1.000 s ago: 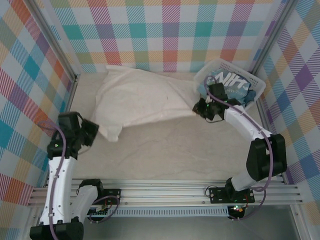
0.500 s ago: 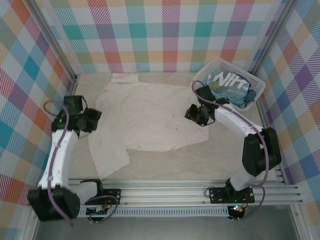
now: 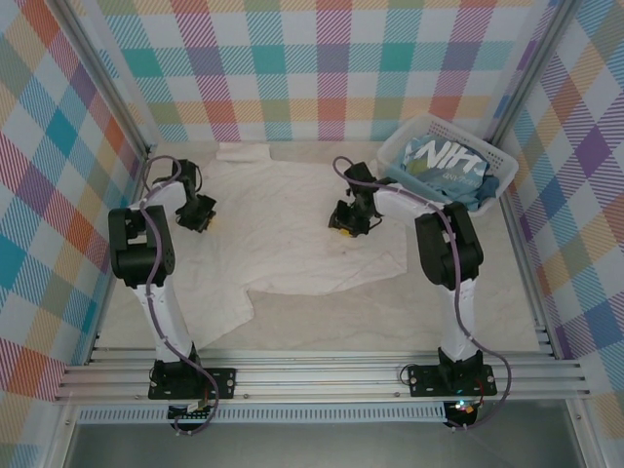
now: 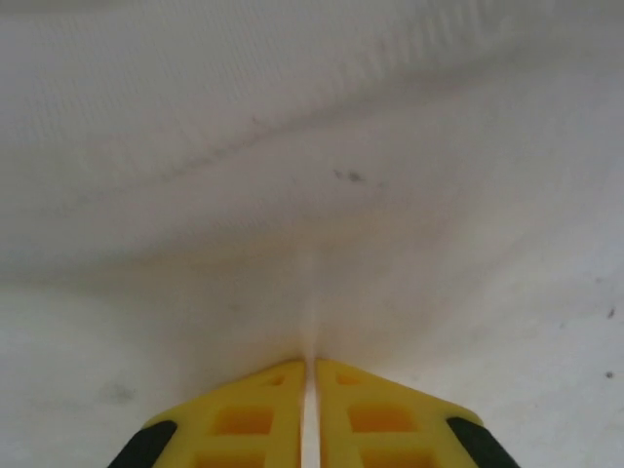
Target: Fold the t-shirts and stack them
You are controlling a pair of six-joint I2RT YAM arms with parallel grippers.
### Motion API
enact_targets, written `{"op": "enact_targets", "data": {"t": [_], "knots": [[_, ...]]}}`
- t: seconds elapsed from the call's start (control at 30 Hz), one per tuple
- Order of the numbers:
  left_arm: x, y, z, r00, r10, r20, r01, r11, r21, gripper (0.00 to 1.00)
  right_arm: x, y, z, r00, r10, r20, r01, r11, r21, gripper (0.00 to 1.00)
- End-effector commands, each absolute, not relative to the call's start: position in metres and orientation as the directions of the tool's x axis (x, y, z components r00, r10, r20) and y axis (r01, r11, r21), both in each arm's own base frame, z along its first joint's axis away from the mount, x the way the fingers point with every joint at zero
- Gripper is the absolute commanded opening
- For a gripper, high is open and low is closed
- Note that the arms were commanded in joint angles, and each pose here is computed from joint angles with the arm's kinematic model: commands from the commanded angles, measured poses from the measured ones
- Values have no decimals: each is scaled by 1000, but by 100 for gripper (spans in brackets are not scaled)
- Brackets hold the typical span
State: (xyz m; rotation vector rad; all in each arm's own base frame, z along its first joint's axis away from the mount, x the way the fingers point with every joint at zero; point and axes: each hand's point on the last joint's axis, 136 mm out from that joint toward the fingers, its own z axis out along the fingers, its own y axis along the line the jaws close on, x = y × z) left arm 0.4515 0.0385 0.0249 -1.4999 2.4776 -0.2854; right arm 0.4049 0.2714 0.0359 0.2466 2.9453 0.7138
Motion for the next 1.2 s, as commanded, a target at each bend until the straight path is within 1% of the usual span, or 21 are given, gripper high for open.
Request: {"op": "enact_targets", "data": {"t": [0.0, 0.07, 0.13, 0.23, 0.3, 0.37, 0.43, 0.57, 0.63, 0.73, 0.8, 0.93, 1.03, 1.17], "knots": [[385, 68, 5, -412, -909, -68, -901, 418, -121, 7, 390, 294, 28, -994, 105, 6, 96, 883, 459, 32], [360, 68, 10, -416, -907, -64, -902, 420, -98, 4, 385, 300, 19, -995, 92, 23, 93, 897, 433, 32], [348, 63, 20, -413, -908, -73, -898, 420, -135, 4, 381, 300, 10, -993, 106, 46, 116, 905, 410, 32], [367, 60, 57, -397, -908, -131, -873, 418, -253, 5, 381, 296, 6, -990, 130, 55, 141, 910, 390, 32], [393, 61, 88, -395, -897, -199, -843, 440, -309, 6, 384, 298, 8, -991, 129, 43, 135, 906, 401, 32], [420, 61, 107, -394, -890, -228, -825, 452, -339, 8, 387, 301, 12, -992, 123, 31, 125, 901, 416, 32], [439, 61, 101, -400, -893, -208, -834, 449, -323, 9, 393, 303, 21, -993, 118, 1, 107, 899, 424, 31], [458, 54, 75, -421, -897, -137, -854, 443, -273, 12, 415, 295, 54, -984, 112, -140, 49, 918, 394, 32], [465, 45, 58, -449, -888, -97, -851, 458, -255, 13, 425, 292, 64, -976, 102, -191, 23, 926, 377, 32], [471, 36, 39, -502, -862, -70, -838, 505, -205, 13, 431, 287, 56, -979, 92, -179, 24, 936, 352, 32], [473, 36, 28, -510, -858, -65, -839, 513, -180, 13, 434, 284, 45, -982, 91, -164, 32, 942, 334, 32], [456, 44, 13, -515, -855, -58, -851, 519, -80, 11, 436, 288, 30, -988, 89, -126, 41, 939, 342, 32], [419, 51, 10, -509, -859, -42, -860, 510, -7, 9, 431, 297, 20, -994, 76, -82, 43, 937, 347, 32], [362, 56, 10, -487, -873, -25, -873, 486, 30, 7, 413, 297, 6, -997, 71, -10, 65, 948, 312, 32]]}}
